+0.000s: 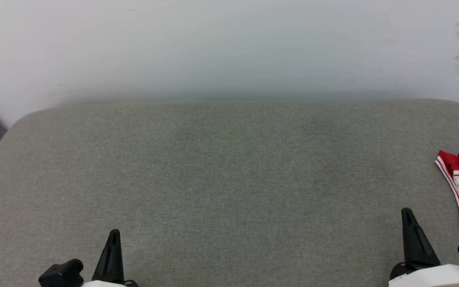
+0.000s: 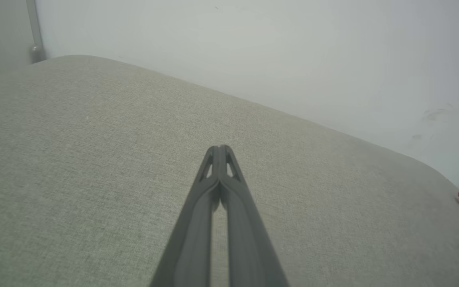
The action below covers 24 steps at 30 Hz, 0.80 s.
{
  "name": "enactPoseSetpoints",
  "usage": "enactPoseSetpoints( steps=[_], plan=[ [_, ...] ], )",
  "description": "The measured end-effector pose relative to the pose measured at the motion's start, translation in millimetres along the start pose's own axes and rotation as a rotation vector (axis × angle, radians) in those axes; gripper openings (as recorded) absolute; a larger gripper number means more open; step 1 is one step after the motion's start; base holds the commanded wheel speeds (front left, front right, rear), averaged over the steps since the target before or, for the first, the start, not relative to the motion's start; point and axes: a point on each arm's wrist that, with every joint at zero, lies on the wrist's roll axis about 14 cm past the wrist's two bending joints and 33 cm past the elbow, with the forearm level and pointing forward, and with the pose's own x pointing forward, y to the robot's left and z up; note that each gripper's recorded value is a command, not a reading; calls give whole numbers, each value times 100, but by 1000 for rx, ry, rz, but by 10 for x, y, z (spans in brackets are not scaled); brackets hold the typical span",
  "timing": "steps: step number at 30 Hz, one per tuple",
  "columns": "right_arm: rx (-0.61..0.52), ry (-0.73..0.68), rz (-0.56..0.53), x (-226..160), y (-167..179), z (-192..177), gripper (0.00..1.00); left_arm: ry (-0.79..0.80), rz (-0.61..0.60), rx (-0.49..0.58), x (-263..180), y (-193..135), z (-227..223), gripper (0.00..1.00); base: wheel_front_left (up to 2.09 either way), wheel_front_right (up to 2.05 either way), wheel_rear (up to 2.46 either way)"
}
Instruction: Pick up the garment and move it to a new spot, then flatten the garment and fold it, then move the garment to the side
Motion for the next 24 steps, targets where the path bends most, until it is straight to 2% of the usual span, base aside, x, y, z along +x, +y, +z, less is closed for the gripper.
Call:
enactPoseSetpoints(
  steps=[24],
  plan=[
    [374,23,-61,119,-93,-17,0,44,33,-388,174,49,-29,0,0,0,0]
  ],
)
